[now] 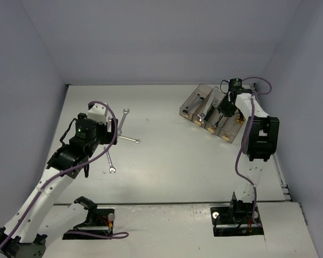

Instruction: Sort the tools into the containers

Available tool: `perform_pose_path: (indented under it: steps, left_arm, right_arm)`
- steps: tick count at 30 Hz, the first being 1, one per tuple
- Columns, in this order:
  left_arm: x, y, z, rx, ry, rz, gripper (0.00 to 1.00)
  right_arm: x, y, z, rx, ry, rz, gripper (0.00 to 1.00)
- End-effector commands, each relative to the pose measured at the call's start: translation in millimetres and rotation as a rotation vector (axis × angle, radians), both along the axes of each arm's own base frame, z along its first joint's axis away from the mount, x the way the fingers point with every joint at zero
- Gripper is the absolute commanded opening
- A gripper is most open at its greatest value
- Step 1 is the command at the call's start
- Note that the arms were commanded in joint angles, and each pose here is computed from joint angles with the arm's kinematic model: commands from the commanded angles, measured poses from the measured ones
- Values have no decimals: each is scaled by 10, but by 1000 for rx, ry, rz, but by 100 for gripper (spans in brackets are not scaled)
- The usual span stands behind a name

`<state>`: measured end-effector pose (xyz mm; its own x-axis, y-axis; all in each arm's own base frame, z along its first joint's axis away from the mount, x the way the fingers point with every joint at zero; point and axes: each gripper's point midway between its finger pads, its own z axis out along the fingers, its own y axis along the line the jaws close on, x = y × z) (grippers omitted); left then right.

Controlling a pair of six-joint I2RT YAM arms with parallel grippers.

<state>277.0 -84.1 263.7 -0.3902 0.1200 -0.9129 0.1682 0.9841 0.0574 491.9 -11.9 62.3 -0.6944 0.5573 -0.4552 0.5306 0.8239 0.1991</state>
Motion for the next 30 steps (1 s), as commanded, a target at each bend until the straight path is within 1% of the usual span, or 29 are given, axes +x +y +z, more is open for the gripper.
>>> perform_pose_path:
  steps: [1, 4, 9, 10, 11, 12, 13, 14, 16, 17, 18, 20, 21, 22, 24, 26, 28, 29, 30]
  left_arm:
    - [91, -10, 103, -8, -39, 11, 81]
    - [127, -24, 37, 3, -19, 12, 81]
    - [262, -149, -148, 32, 43, -32, 81]
    - [304, -206, -94, 28, 46, -55, 81]
    - [383, -255, -179, 41, 84, -63, 81]
    - [417, -253, -304, 64, 124, -62, 81]
    - [480, -307, -219, 56, 126, -80, 81]
    - [546, -322, -232, 62, 143, -84, 81]
    - [810, -422, -360, 97, 209, -113, 81]
    - [911, -445, -413, 109, 232, -121, 81]
    - [976, -467, -368, 98, 232, -131, 81]
    - [1275, -409, -667, 79, 334, -143, 81]
    - [1383, -375, -749, 46, 364, -152, 81]
    - [1482, -412, -738, 0, 369, -187, 81]
    - [1678, -391, -822, -48, 399, -220, 81]
    - [1789, -354, -1063, -34, 466, -242, 81]
    - [1957, -379, -1061, -10, 464, -277, 80]
    - [1980, -368, -1218, 6, 503, -280, 77]
    - [2048, -338, -1244, 24, 505, -268, 75]
  right_arm:
    - [110, -89, 435, -29, -120, -20, 38]
    - [91, -65, 560, -37, -143, 1, 41]
    - [-13, 65, 1069, -78, -239, 102, 42]
    - [-60, 94, 1156, -95, -254, 133, 42]
    - [-164, 89, 1318, -108, -283, 145, 42]
    - [-234, 199, 1403, -116, -300, 182, 42]
    - [-315, 299, 1454, -121, -310, 214, 42]
    - [-392, 351, 1518, -126, -324, 234, 42]
    - [-674, 469, 1715, -133, -372, 295, 42]
    - [-779, 531, 1756, -126, -387, 321, 42]
    - [-848, 559, 1692, -117, -375, 334, 42]
    - [-1147, 747, 1794, -71, -422, 416, 42]
    - [-1271, 806, 1785, -55, -432, 436, 42]
    - [-1354, 846, 1783, -44, -445, 448, 42]
    - [-1555, 938, 1744, -14, -466, 476, 42]
    - [-1733, 1010, 1719, 18, -490, 513, 42]
    - [-1857, 1054, 1710, 39, -504, 541, 42]
    - [-1924, 1064, 1715, 46, -516, 550, 42]
    - [-1970, 1069, 1712, 51, -522, 555, 42]
